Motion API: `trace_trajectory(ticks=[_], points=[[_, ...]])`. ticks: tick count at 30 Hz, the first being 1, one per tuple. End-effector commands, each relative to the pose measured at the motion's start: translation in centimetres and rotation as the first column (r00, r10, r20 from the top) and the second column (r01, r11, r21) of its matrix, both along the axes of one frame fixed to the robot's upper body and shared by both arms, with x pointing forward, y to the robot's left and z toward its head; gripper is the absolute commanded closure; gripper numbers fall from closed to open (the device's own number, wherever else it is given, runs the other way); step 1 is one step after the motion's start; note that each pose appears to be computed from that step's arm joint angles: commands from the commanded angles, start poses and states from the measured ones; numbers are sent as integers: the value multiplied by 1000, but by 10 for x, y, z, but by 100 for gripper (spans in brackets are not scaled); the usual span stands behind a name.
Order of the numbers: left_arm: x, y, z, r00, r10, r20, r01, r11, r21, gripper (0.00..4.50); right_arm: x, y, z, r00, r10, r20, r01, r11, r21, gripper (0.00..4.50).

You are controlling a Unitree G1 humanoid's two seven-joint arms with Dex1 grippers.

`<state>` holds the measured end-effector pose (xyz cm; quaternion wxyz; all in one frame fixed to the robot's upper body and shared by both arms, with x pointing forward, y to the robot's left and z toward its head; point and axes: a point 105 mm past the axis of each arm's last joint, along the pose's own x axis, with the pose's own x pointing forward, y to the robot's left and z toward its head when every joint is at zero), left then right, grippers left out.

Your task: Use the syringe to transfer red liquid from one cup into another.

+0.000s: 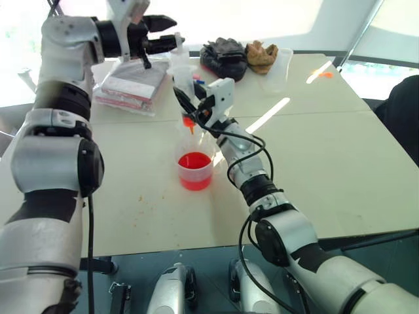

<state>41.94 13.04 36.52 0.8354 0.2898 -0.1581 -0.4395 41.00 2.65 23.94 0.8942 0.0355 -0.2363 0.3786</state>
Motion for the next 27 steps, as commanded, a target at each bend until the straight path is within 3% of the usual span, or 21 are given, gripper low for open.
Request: trace_trajectory(ticks=[1, 5, 27], points=[[-5, -4, 11, 999, -18, 51, 17, 1000, 15, 367, -6, 9, 18, 998, 24, 65, -24, 1000, -2, 300], [-5, -5, 9, 999, -24, 48, 24, 1000, 15, 448, -6, 10, 18, 997, 29, 67, -29, 1000, -3, 300], [-17, -15, -25, 989, -135, -67, 142, 984, 110, 448, -4, 5, 37, 995, 2, 101, -6, 999, 44, 300]])
